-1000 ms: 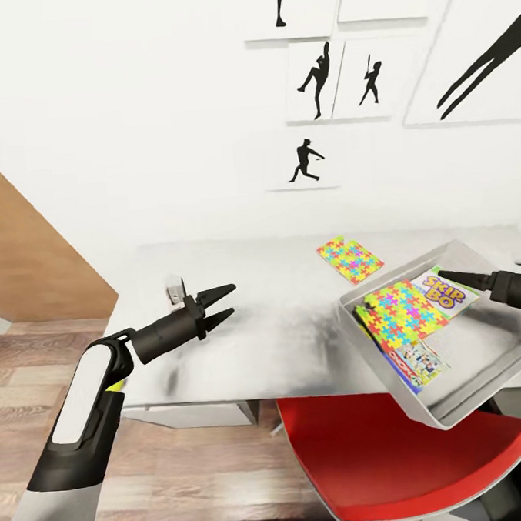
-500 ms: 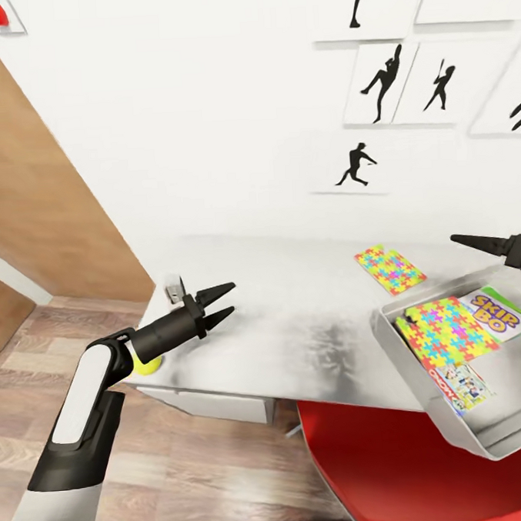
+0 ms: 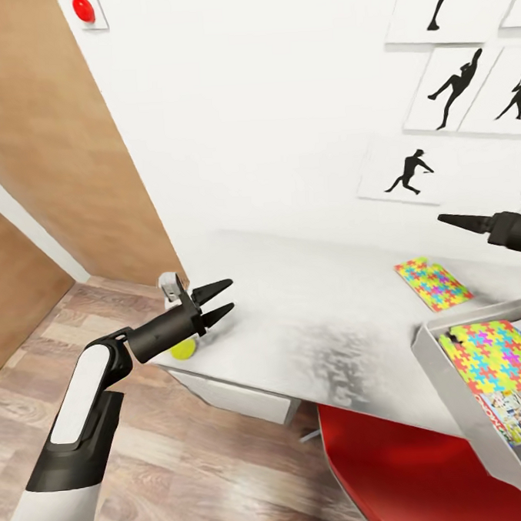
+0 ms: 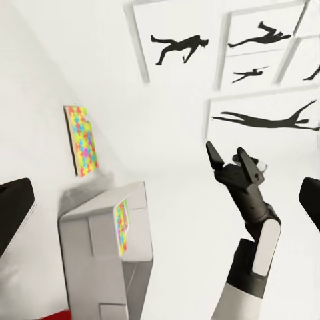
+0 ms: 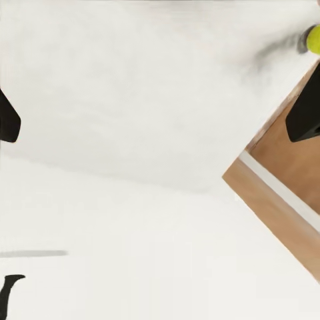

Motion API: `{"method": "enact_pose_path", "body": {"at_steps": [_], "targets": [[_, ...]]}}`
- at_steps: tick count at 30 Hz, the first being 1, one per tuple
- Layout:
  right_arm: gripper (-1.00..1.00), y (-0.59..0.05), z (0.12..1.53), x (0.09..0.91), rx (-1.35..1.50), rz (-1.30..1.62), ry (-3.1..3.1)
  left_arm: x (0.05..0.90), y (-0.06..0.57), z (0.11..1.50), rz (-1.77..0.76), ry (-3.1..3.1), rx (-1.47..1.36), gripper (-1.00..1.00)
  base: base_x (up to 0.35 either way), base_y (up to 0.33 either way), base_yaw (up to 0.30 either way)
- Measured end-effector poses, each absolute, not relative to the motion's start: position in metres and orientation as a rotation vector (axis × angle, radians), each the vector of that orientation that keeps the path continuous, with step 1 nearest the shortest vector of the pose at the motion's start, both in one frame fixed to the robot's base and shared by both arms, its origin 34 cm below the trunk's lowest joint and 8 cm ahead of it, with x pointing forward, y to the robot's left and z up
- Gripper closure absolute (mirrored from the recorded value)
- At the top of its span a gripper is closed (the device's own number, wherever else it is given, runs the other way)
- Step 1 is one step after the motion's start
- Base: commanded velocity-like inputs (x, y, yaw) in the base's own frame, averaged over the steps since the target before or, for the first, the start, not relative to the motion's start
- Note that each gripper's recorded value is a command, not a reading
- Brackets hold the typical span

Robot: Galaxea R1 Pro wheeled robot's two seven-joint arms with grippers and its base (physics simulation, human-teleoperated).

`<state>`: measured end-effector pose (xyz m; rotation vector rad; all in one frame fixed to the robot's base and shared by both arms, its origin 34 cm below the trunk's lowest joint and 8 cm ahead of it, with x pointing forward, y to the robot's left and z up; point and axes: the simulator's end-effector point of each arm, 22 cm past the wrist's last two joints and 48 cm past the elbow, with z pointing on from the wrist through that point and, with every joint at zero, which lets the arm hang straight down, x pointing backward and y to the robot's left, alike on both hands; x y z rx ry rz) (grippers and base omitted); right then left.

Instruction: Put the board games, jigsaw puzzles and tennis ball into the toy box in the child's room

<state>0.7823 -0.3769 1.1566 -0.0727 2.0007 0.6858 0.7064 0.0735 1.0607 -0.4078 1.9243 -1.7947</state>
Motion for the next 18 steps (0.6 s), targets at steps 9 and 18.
{"method": "enact_pose_path", "body": {"at_steps": [9, 18], "targets": [[-1.00, -0.345, 1.135, 0.790, -0.068, 0.722, 2.028, 0.707, 0.076, 1.063, -1.794, 1.919, -0.404, -1.00, 0.000, 0.000, 0.289], [-1.00, -0.296, 1.069, 0.798, -0.043, 0.633, 2.181, 0.707, 0.078, 1.062, -1.788, 1.923, -0.404, -1.00, 0.000, 0.000, 0.293]]}}
